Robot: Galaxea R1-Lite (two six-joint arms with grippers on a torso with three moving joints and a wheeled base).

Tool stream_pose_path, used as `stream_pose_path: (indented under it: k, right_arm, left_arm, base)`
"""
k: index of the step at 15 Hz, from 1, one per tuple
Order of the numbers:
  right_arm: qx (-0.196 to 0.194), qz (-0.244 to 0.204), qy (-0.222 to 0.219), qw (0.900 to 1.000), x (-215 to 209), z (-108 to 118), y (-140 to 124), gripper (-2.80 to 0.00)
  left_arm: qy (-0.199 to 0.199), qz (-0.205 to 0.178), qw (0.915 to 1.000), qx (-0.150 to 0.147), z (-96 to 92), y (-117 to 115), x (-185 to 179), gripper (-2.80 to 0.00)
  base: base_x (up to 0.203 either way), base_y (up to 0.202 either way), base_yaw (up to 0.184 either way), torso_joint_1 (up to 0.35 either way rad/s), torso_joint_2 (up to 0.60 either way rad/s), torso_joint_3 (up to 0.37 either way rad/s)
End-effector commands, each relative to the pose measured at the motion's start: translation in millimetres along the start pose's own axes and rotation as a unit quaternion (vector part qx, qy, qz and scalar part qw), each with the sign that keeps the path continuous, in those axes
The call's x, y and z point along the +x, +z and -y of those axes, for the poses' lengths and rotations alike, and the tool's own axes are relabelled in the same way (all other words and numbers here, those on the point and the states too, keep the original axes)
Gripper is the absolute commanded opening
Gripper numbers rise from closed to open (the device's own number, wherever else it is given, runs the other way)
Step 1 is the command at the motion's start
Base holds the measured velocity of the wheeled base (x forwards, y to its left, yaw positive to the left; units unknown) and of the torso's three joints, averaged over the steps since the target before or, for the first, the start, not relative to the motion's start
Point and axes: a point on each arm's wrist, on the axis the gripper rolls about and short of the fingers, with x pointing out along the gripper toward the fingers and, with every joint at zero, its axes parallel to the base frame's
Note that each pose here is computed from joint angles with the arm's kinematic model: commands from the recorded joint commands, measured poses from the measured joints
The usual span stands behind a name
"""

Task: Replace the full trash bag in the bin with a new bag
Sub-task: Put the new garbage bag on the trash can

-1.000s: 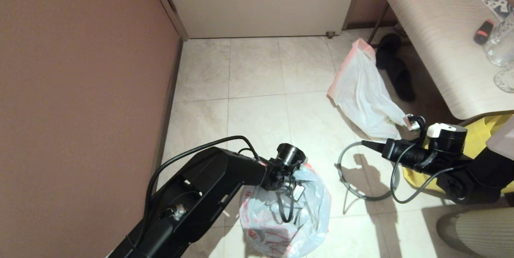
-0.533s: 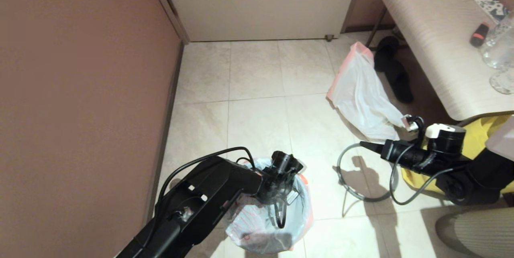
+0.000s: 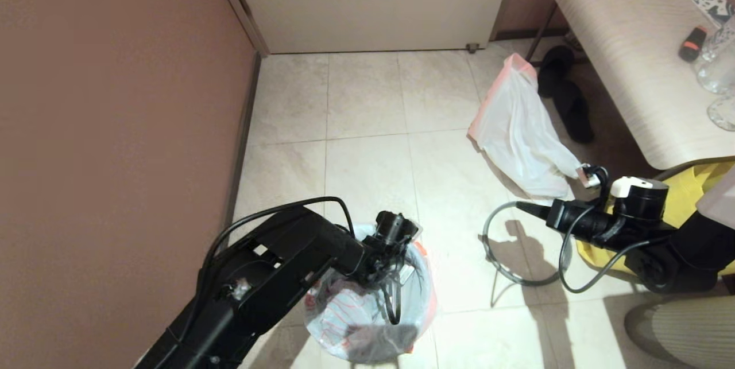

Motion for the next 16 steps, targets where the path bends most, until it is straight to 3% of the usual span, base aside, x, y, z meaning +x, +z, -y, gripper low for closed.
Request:
stream_pose_path:
  k: [1,5,7,11,16]
  right_arm:
    - [-0.001,0.001,0.004,1.0,-0.6,-1.8,0.7,-2.8]
    - [-0.002,-0.004,0.013,1.0,-1.6,-2.1,0.7,-2.8]
    - [-0.002,-0.005,0.015,1.0,-1.9,-1.9,0.9,-2.8]
    - [-0.002,-0.006,0.017,1.0,-1.9,-1.9,0.8,-2.8]
    - [-0.002,-0.006,0.017,1.0,-1.9,-1.9,0.8,-2.8]
  left_arm:
    - [0.007,0.054,0.9985,-0.003,-4.4,27.4,-45.2,-2.8]
    - [0.036,0.126,0.991,-0.026,7.9,35.7,-75.3,-2.8]
    - [0.039,0.114,0.9924,-0.023,10.2,26.9,-62.3,-2.8]
    - [0.041,0.128,0.9906,-0.025,7.8,37.6,-65.5,-2.8]
    - [0.026,0.07,0.9971,-0.016,9.5,15.3,-11.7,-2.8]
  base:
    - [0.0,0.0,0.0,0.0,0.0,0.0]
    - [0.0,0.0,0.0,0.0,0.0,0.0]
    - [0.0,0.0,0.0,0.0,0.0,0.0]
    - [0.0,0.0,0.0,0.0,0.0,0.0]
    - [0.0,0.0,0.0,0.0,0.0,0.0]
